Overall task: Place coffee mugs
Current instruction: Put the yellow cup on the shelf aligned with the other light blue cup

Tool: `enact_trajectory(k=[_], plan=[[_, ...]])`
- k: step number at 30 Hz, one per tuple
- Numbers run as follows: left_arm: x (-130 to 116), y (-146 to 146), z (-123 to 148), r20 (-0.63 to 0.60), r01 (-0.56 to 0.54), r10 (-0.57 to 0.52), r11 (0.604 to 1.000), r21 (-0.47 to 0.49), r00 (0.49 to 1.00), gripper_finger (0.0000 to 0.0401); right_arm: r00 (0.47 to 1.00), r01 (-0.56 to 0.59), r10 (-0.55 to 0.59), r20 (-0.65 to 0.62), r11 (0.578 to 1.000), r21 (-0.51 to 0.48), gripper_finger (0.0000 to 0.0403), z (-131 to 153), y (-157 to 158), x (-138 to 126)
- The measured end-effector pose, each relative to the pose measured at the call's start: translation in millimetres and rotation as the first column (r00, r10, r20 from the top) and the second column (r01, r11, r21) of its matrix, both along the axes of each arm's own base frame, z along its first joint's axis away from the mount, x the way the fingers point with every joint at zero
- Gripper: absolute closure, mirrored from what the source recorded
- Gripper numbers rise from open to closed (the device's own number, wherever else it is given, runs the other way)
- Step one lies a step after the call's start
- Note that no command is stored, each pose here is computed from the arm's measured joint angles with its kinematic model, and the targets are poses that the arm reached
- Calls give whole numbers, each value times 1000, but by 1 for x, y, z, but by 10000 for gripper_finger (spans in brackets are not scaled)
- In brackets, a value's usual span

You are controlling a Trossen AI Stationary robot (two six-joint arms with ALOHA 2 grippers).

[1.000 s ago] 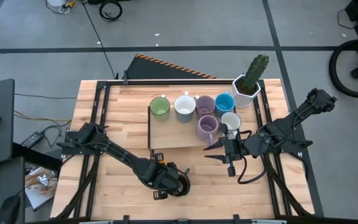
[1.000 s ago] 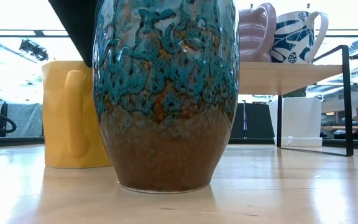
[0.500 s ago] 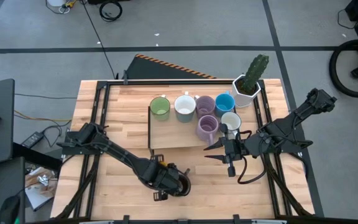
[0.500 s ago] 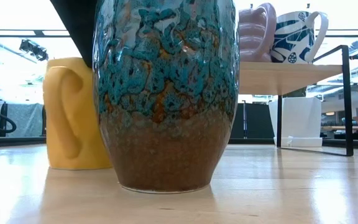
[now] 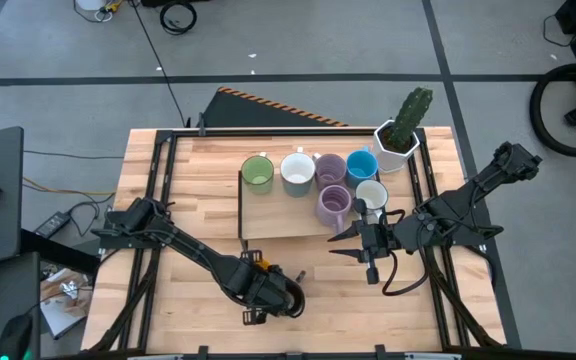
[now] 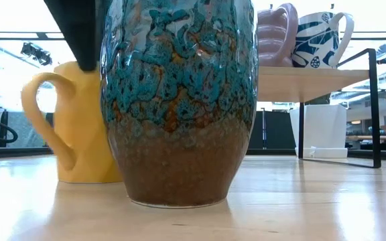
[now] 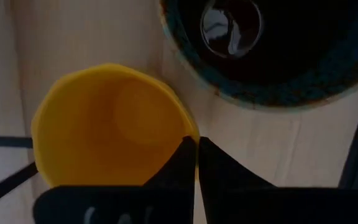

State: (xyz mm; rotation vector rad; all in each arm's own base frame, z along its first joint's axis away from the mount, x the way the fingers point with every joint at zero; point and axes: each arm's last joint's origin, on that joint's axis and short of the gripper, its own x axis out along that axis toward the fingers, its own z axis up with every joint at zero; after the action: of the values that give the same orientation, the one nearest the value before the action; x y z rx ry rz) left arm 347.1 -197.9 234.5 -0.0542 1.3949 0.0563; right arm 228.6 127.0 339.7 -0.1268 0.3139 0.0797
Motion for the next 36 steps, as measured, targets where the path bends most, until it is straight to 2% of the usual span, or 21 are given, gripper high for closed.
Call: enact_trajectory(k=[4, 21, 36], plan=[[-4, 2, 6, -16, 3, -3, 1000, -8, 1000, 392, 1000, 0, 0, 0, 1000, 1, 291, 0, 0, 0], [-19, 18, 48, 70, -6, 9, 999, -41, 997, 395, 1000, 1, -1, 0, 1000, 1, 291, 0, 0, 0], [-34, 44, 94, 209, -11, 29, 996, -85, 977, 395, 1000, 0, 0, 7, 1000, 4, 291, 1, 0, 0]])
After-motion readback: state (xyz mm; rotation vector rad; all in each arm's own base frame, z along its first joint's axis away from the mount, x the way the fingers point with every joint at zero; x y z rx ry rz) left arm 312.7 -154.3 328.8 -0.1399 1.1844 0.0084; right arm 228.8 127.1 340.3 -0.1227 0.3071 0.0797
